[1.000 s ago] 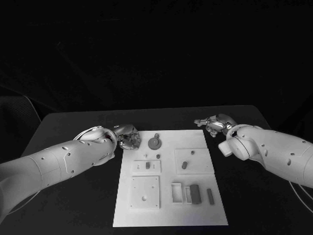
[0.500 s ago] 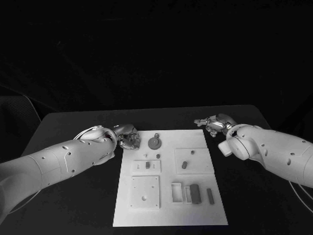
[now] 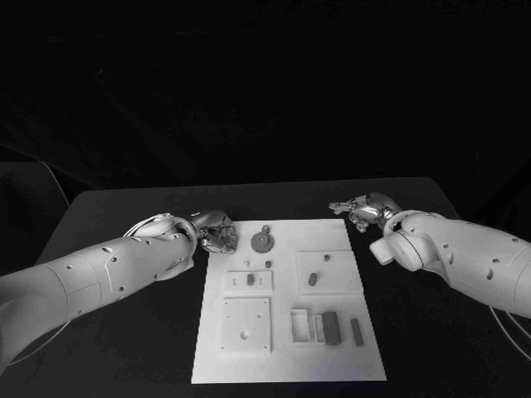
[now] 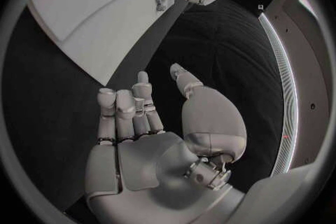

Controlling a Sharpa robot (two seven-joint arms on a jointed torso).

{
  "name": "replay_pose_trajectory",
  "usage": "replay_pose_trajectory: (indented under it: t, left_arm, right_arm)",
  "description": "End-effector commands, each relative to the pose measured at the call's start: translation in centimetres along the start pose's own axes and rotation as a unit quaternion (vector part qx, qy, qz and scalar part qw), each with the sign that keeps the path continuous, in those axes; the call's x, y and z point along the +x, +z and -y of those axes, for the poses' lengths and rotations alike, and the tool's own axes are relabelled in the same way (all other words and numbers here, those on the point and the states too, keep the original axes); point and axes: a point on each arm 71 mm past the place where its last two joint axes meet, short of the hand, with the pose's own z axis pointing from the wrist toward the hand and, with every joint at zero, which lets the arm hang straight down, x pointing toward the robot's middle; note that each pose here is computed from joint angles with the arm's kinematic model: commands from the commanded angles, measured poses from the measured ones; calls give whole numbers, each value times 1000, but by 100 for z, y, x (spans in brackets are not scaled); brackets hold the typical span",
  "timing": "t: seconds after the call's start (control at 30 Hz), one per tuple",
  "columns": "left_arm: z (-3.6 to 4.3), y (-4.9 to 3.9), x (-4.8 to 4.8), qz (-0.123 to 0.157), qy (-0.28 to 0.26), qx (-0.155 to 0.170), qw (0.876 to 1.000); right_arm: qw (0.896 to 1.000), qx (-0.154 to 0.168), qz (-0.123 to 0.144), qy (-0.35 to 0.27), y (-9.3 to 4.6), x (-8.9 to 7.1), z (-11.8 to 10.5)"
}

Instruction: Assemble the parts on the task board

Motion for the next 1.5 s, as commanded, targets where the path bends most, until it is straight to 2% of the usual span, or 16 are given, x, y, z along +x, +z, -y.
replay_pose_trajectory:
  t: [0.03,0.17,0.37,0.6,0.8,1.1,1.23,1.5]
  left_arm:
    - [23,-6,6,-2,-25,3,1000]
    - [55,-23,19,-3,-30,7,1000]
    - [109,-96,47,-8,-40,13,999]
    - [177,-237,16,-5,-51,20,998]
    - [199,-383,-9,16,-67,18,997]
    - [270,-581,22,30,-82,25,996]
    - [257,-657,67,29,-85,19,996]
    - [136,-799,249,6,-110,-18,994]
  right_arm:
    - [1000,-3,-8,-3,0,20,1]
    - [1000,-3,-9,-3,-1,22,9]
    - [1000,-2,-7,-3,-4,9,18]
    - [1000,-1,-7,-3,-8,0,22]
    - [1000,0,-5,-3,-13,-13,30]
    - [1000,1,-4,-3,-20,-31,39]
    - [1000,1,-3,-3,-22,-41,45]
    - [1000,2,-2,-3,-23,-50,51]
